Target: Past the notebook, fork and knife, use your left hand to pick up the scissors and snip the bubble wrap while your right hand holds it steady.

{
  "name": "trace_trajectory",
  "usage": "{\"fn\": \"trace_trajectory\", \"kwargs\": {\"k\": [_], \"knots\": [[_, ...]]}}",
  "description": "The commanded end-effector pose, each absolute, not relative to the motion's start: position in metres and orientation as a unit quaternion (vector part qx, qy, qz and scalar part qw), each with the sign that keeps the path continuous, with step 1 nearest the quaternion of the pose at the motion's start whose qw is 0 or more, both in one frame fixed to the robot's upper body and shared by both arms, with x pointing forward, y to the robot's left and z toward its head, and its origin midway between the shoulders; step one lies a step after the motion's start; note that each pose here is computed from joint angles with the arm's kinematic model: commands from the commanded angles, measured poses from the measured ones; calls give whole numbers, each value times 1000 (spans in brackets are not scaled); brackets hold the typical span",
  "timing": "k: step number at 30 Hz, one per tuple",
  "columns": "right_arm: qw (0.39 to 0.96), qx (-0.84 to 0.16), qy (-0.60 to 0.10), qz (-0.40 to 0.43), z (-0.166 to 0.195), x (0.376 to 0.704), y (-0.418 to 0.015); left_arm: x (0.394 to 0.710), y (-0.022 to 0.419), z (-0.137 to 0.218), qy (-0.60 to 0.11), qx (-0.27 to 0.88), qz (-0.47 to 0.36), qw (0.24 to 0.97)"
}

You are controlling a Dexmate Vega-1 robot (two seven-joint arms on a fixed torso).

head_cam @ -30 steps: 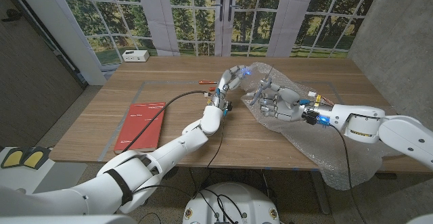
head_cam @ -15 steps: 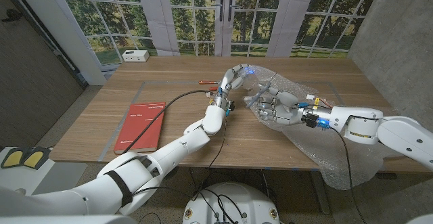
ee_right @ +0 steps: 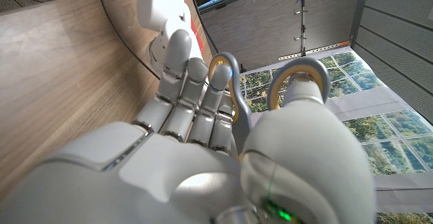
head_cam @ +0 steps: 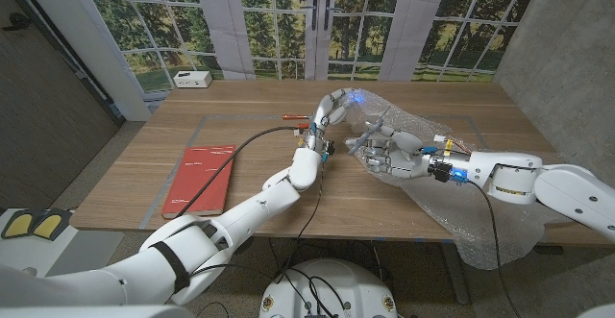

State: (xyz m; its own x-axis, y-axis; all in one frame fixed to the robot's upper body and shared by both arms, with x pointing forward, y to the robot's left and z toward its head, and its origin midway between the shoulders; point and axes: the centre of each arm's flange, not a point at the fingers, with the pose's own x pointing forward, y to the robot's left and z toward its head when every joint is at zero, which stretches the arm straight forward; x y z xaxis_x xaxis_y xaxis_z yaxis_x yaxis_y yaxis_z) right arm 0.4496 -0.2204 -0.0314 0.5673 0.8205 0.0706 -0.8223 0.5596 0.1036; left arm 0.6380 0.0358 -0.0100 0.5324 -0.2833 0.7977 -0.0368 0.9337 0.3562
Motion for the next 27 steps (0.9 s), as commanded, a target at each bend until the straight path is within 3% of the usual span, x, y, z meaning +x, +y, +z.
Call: {"fn": "trace_trajectory", "kwargs": {"k": [1,27], "knots": [[880,60,-7,471,-31,451,-220,637,36,-1,-483,151,-69,860],[877,42,-17,478,-25,448,-214,641,36,14,-489,152,-68,856]]}}
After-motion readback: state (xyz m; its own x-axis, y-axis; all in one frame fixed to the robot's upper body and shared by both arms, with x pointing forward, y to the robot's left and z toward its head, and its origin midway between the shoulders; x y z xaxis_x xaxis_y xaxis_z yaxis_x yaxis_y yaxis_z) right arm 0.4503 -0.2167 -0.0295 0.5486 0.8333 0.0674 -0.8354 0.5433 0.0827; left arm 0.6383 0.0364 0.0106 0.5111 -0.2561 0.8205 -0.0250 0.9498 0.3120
